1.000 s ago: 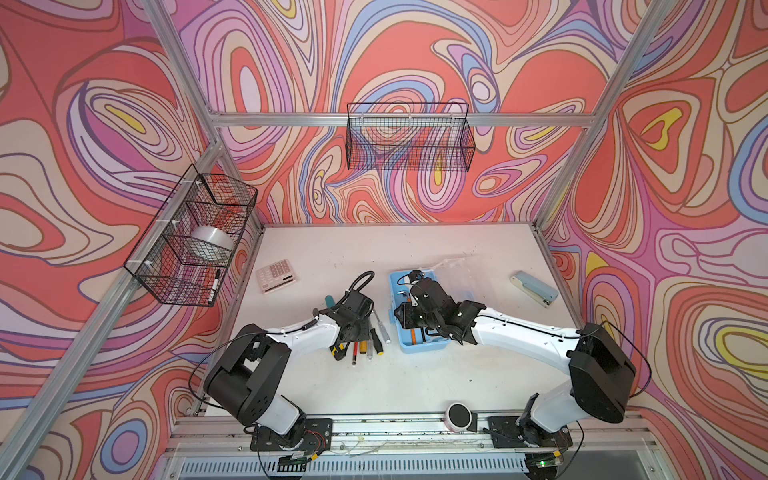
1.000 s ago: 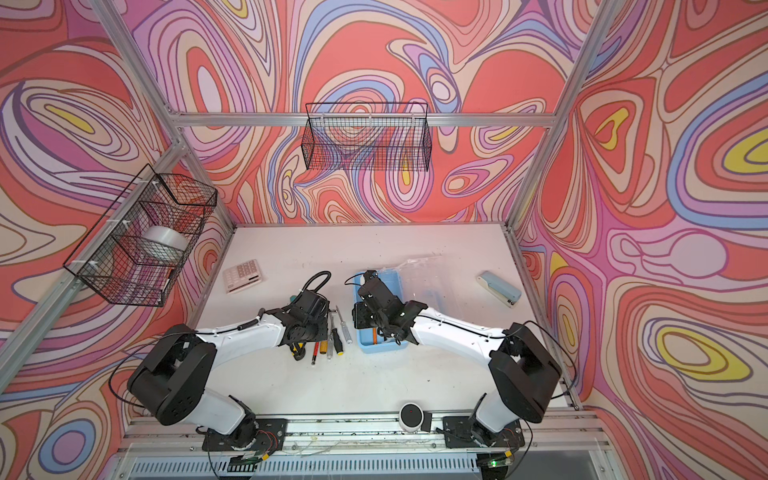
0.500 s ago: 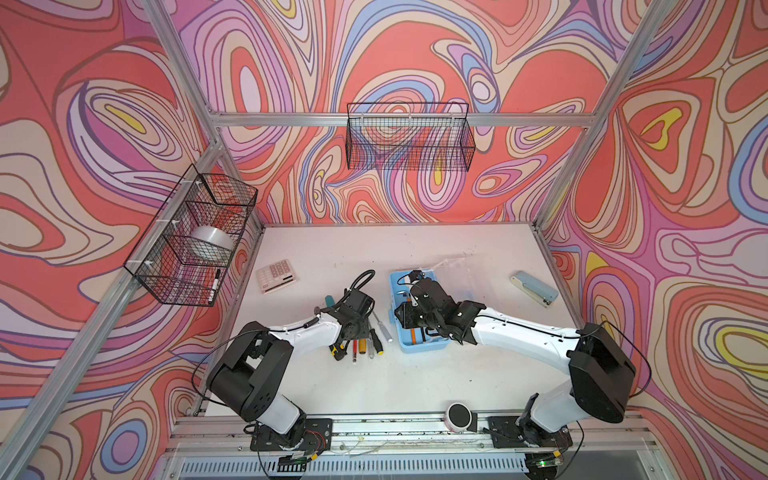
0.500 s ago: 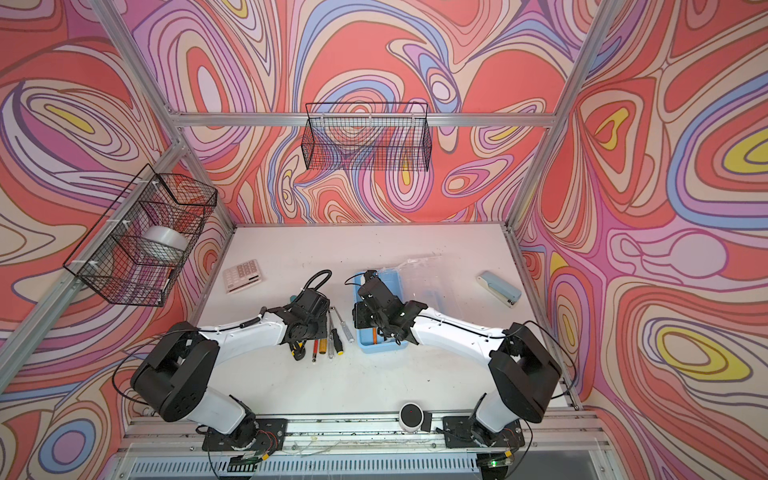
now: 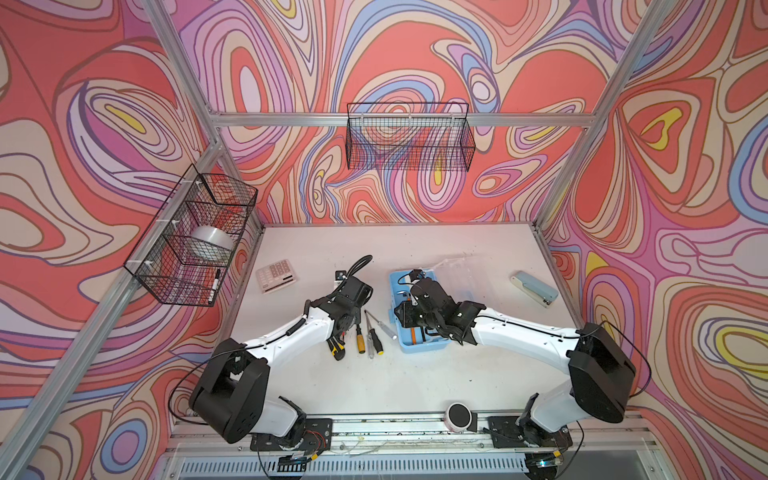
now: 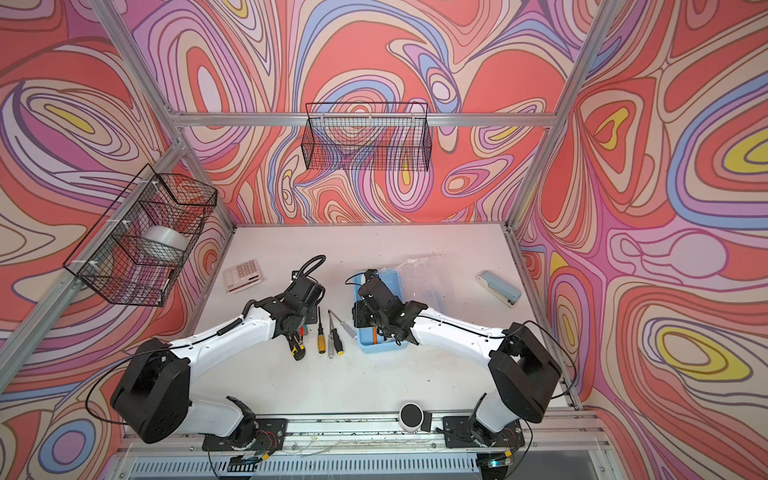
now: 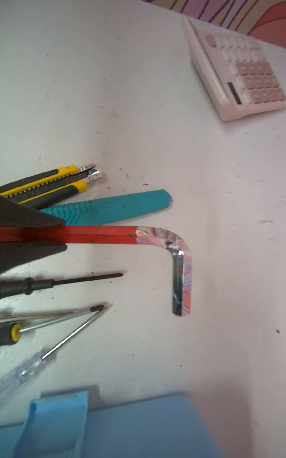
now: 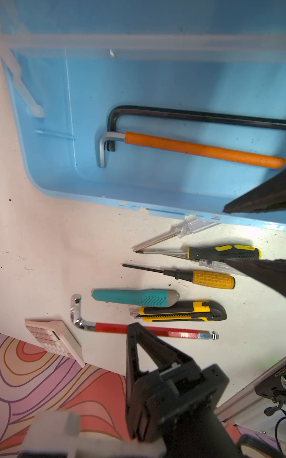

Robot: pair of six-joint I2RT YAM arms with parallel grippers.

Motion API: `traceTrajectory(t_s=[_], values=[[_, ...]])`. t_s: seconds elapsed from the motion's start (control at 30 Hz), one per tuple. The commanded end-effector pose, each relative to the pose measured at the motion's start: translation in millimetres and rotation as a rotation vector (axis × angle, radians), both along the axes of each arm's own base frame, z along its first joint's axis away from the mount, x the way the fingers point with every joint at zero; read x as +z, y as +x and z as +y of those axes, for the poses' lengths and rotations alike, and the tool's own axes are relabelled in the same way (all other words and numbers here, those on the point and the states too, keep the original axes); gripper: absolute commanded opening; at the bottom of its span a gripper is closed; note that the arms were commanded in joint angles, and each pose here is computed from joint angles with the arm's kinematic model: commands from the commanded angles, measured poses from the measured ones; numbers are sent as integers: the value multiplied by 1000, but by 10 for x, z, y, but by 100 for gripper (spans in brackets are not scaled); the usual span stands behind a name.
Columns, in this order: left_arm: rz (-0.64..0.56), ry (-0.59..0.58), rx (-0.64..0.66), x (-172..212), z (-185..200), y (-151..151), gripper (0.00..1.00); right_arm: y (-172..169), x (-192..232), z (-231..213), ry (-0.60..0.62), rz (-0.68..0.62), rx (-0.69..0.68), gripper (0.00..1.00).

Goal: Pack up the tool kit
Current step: 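Grasp the red-handled hex key with the left gripper, then lift the red hex key and carry it over the blue box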

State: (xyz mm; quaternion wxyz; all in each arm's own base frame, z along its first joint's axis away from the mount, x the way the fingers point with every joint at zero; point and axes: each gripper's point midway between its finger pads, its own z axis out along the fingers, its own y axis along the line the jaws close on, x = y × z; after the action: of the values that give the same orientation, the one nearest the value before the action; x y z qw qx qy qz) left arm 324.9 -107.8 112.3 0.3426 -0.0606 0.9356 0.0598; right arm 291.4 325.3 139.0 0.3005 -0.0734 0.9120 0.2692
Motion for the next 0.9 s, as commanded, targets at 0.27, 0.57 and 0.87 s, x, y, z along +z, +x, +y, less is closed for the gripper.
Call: traceTrajectory(t_s=[0.27,0.57,0.87], values=[[-137,-461,-183,682,-930,-2,0,113,224,-380,-2,-137,-169,31],[-122,-606,-251,646,-1622,-82,0,95,420,-658,25,-236,-252,31],[-83,-641,-247,477,-1905,36,0,83,370,-645,24,-221,-246,31]])
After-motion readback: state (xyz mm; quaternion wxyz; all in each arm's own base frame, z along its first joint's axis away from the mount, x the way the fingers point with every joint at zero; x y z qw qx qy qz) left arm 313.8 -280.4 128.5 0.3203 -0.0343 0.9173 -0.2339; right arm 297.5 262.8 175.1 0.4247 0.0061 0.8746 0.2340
